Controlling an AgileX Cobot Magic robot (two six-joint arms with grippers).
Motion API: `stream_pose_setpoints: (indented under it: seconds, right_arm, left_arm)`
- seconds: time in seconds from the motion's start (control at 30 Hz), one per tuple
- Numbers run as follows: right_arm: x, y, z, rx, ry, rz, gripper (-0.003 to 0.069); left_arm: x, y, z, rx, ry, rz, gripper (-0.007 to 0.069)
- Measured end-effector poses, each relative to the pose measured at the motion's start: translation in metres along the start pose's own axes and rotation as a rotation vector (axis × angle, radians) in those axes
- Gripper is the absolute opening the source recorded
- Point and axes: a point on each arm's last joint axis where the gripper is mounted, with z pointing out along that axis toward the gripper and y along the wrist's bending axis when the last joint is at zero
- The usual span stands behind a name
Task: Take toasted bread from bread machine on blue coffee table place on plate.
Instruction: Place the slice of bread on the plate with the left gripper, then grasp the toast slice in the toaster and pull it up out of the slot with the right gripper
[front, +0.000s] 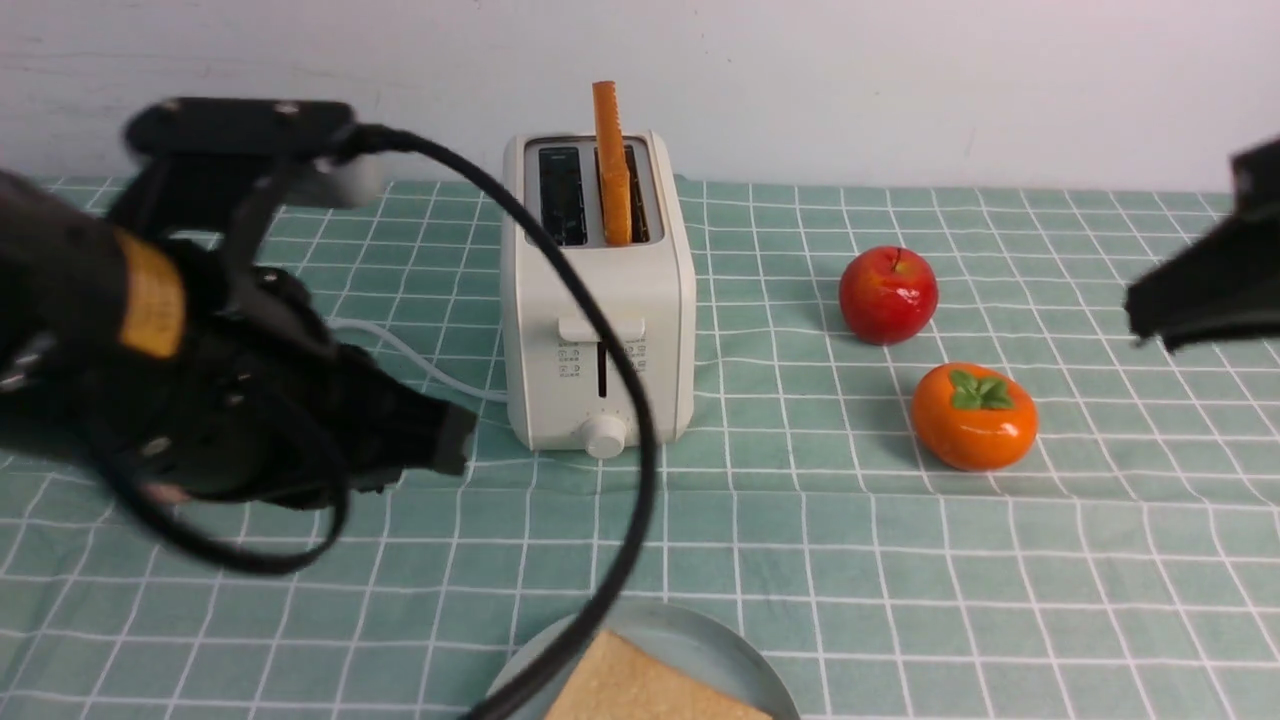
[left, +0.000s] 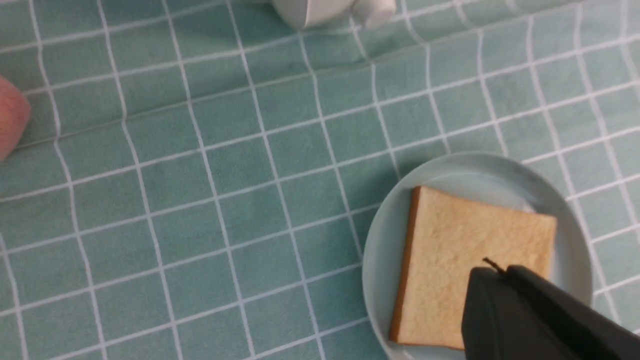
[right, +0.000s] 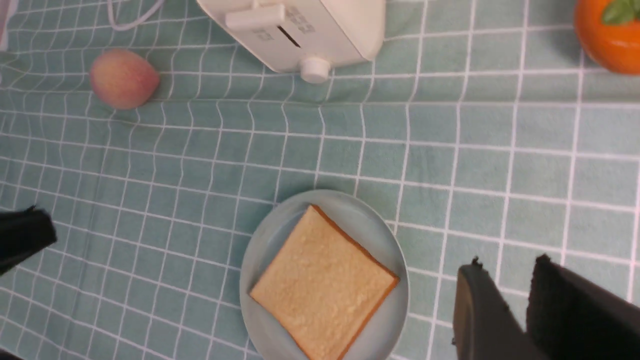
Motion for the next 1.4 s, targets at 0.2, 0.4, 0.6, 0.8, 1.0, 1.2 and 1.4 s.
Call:
stream_pose_setpoints:
  seconds: [0.2, 0.4, 0.6, 0.8, 1.0, 1.2, 1.4]
  right_arm:
    - [-0.062, 0.038, 0.044, 0.035, -0.022, -0.134, 0.0181]
    - [-0.101, 0.067, 0.089, 0.068, -0.100, -0.252, 0.0287]
    - [-0.121, 0.083, 0.159, 0.069, -0.159, -0.297, 0.0448]
    - [-0.119, 0.082, 0.232, 0.065, -0.207, -0.319, 0.0559]
    - [-0.117, 0.071, 0.269, 0.086, -0.229, -0.333, 0.0559]
    - [-0.109, 0.059, 0.300, 0.111, -0.194, -0.340, 0.0360]
    - [-0.125, 0.074, 0.258, 0.106, -0.273, -0.363, 0.0106]
  left_arm:
    - [0.043, 0.019, -0.023, 0.100, -0.193, -0.061, -0.0014]
    - [0.072, 0.031, -0.022, 0.129, -0.243, -0.062, -0.0014]
    - [0.088, 0.037, -0.015, 0.122, -0.225, -0.061, -0.0014]
    - [0.094, 0.040, -0.011, 0.098, -0.180, -0.051, -0.0014]
    - [0.095, 0.041, -0.011, 0.096, -0.179, -0.046, -0.0014]
    - [0.095, 0.041, -0.011, 0.095, -0.178, -0.046, -0.0014]
    - [0.098, 0.042, -0.010, 0.080, -0.149, -0.045, -0.0014]
